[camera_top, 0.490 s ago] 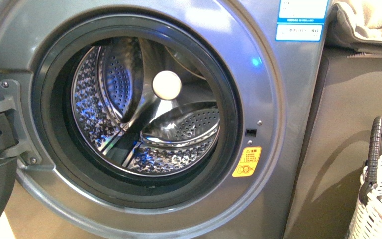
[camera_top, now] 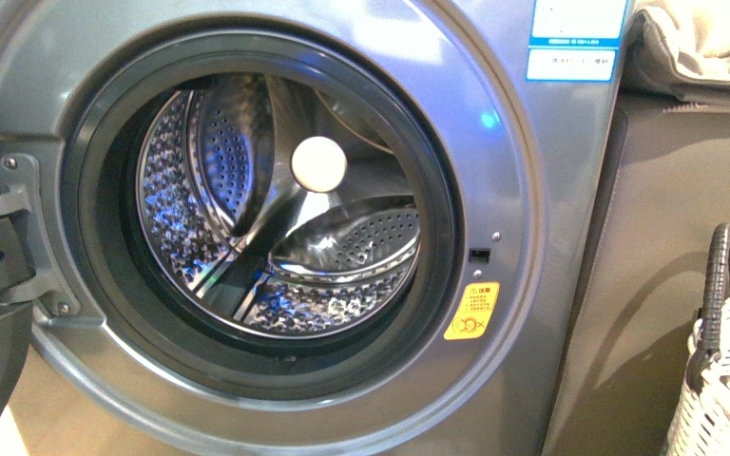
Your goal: Put clothes into washing machine
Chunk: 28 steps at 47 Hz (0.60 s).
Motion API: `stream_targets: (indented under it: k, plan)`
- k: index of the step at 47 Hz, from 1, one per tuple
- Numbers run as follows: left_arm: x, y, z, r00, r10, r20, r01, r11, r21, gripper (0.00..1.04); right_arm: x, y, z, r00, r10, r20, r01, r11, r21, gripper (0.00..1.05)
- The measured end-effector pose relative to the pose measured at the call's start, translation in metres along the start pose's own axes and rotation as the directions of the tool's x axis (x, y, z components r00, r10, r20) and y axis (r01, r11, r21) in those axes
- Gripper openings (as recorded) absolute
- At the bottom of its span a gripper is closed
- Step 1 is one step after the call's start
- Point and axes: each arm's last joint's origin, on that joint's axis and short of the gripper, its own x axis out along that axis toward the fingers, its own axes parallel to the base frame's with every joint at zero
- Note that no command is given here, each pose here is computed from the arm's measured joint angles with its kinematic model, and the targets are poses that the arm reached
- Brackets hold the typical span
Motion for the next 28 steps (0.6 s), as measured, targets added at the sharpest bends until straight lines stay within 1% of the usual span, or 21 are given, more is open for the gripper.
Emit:
stream_targets:
  k: [28]
  plan:
    - [0.0000,0.0000,0.0000,1.000,0.000,0.000,0.000,1.000,0.000,0.98,0.0000,0.0000,0.0000,1.000,0.000,0.000,0.000,1.000,0.000,0.97]
